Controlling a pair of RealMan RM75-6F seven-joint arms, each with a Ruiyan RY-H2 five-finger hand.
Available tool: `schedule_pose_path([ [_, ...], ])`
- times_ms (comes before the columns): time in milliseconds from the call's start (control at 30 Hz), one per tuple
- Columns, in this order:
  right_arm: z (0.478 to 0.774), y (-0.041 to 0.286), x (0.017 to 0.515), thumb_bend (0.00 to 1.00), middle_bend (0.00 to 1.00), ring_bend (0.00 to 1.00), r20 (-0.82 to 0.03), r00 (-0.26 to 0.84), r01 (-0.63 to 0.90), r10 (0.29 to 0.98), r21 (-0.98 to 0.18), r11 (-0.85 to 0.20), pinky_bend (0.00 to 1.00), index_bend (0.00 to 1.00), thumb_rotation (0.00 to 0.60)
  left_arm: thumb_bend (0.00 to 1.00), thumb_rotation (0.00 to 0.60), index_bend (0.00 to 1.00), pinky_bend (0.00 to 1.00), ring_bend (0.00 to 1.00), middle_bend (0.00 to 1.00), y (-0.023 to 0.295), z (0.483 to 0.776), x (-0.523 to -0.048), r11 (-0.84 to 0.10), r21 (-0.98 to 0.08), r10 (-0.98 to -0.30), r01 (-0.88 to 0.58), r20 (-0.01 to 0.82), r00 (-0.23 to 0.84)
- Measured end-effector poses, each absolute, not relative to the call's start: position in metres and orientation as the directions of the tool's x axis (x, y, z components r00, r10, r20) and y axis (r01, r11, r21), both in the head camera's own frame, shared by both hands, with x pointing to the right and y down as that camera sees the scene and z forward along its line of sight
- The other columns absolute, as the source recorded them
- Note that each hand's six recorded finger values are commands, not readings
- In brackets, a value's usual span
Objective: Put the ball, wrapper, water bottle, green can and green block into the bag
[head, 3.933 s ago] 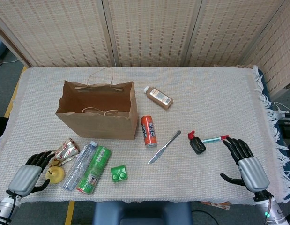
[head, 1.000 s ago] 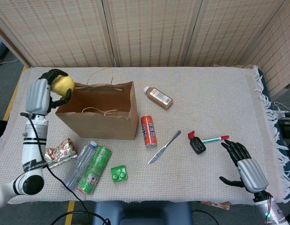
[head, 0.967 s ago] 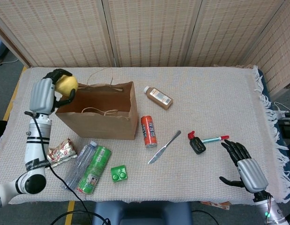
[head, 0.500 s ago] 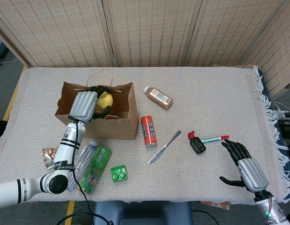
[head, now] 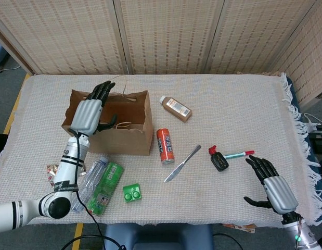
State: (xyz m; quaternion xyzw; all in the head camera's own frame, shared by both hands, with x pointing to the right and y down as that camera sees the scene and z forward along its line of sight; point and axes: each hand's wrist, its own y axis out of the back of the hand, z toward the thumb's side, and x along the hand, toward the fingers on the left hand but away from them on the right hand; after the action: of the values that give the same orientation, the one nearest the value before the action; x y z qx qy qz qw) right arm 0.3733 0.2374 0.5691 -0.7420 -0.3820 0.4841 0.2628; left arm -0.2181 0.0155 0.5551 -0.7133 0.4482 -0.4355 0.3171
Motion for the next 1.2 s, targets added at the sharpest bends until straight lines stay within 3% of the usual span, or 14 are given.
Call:
schedule_pose_path([
  [300, 0.569, 0.238, 0.373, 0.02, 0.0, 0.0, -0.517, 0.243, 0.308, 0.821, -0.761, -0.571, 0.0, 0.0, 0.6, 0.42, 0.6, 0.04, 0.19, 0.0, 0.0, 0.021, 0.524, -0.294, -0.3, -0.889, -0.954, -0.345, 0.275, 0.12],
  [467, 0.57, 0.239, 0.374, 0.02, 0.0, 0.0, -0.524, 0.239, 0.304, 0.818, -0.76, -0.575, 0.0, 0.0, 0.6, 0.42, 0.6, 0.05, 0.19, 0.0, 0.0, 0.039, 0.519, -0.346, -0.299, -0.893, -0.952, -0.336, 0.301, 0.048],
  [633, 0.571, 0.24, 0.374, 0.02, 0.0, 0.0, -0.532, 0.236, 0.301, 0.813, -0.756, -0.582, 0.0, 0.0, 0.6, 0.41, 0.6, 0.05, 0.19, 0.0, 0.0, 0.084, 0.543, -0.383, -0.424, -0.869, -0.902, -0.256, 0.43, 0.034],
  [833, 0.572, 0.242, 0.372, 0.02, 0.0, 0.0, -0.538, 0.24, 0.291, 0.808, -0.754, -0.589, 0.0, 0.0, 0.6, 0.37, 0.6, 0.0, 0.14, 0.0, 0.0, 0.117, 0.561, -0.401, -0.515, -0.828, -0.853, -0.222, 0.522, 0.031],
  [1000, 0.574, 0.242, 0.37, 0.02, 0.0, 0.0, -0.542, 0.242, 0.28, 0.805, -0.755, -0.593, 0.0, 0.0, 0.6, 0.37, 0.6, 0.0, 0.11, 0.0, 0.0, 0.181, 0.609, -0.401, -0.697, -0.686, -0.707, -0.209, 0.706, 0.038],
  [1200, 0.567, 0.238, 0.366, 0.02, 0.0, 0.0, -0.482, 0.264, 0.3, 0.835, -0.782, -0.546, 0.0, 0.0, 0.6, 0.37, 0.6, 0.0, 0.09, 0.0, 0.0, 0.207, 0.642, -0.387, -0.77, -0.619, -0.632, -0.153, 0.774, 0.044],
])
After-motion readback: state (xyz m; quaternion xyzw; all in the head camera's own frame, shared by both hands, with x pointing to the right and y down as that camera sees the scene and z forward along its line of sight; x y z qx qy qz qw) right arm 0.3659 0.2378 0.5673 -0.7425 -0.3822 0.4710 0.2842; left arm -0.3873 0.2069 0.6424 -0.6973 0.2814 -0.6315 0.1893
